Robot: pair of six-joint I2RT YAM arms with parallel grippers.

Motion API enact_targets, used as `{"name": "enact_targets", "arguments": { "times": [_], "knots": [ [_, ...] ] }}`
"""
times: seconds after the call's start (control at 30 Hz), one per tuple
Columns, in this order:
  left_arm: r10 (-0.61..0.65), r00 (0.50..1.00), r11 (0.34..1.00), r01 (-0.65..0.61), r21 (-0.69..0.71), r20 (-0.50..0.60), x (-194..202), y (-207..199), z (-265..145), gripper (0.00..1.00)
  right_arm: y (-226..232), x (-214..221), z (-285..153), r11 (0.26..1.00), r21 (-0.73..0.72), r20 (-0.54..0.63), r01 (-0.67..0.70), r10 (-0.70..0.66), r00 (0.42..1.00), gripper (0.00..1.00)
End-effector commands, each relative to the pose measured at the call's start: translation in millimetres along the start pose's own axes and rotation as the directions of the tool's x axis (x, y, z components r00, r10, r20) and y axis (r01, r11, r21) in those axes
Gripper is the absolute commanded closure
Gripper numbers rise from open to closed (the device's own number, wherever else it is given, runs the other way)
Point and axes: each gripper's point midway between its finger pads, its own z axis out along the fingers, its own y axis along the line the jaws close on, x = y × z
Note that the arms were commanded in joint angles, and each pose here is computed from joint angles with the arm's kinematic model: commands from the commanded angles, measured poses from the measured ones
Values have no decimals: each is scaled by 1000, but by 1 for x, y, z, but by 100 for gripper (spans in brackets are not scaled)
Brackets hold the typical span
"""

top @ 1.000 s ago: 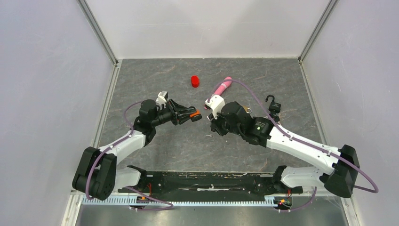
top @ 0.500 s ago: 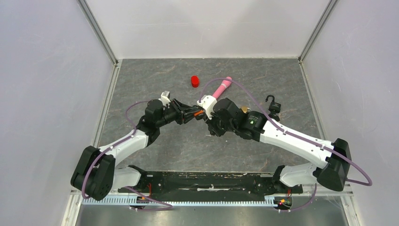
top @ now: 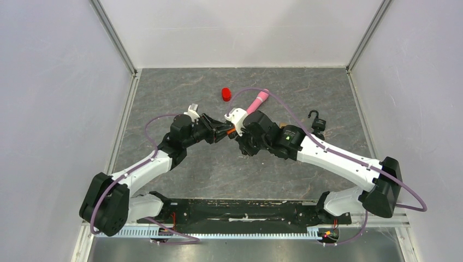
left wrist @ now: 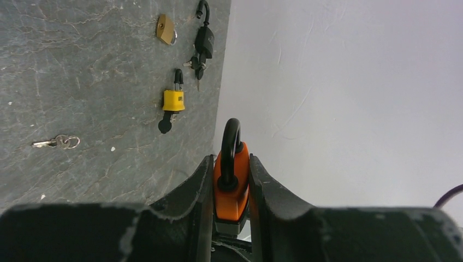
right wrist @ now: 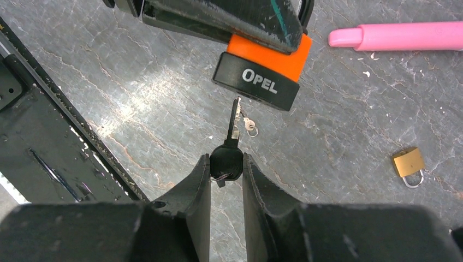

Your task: Unlock with the key

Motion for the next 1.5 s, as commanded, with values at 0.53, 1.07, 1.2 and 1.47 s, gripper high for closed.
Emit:
{"name": "enact_targets", "arguments": {
  "times": [0.53, 1.07, 1.2, 1.47],
  "knots": [
    [150, 987, 984, -154, 86, 52, -3, -43, -8, 98, 0, -20, -3, 1000, 9, 38, 4, -4, 999, 100],
    [207, 977, 977, -210, 46, 55, 2, -40, -7, 98, -2, -27, -8, 1000, 21, 68, -14, 13, 998, 100],
    [235, 970, 971, -237, 26, 66, 2, -39, -7, 98, -2, -27, -8, 1000, 21, 67, -16, 14, 998, 100],
    [268, 960, 963, -268, -6, 80, 1, -36, -9, 98, -5, -27, -9, 999, 39, 71, -24, 21, 997, 100]
  ]
}}
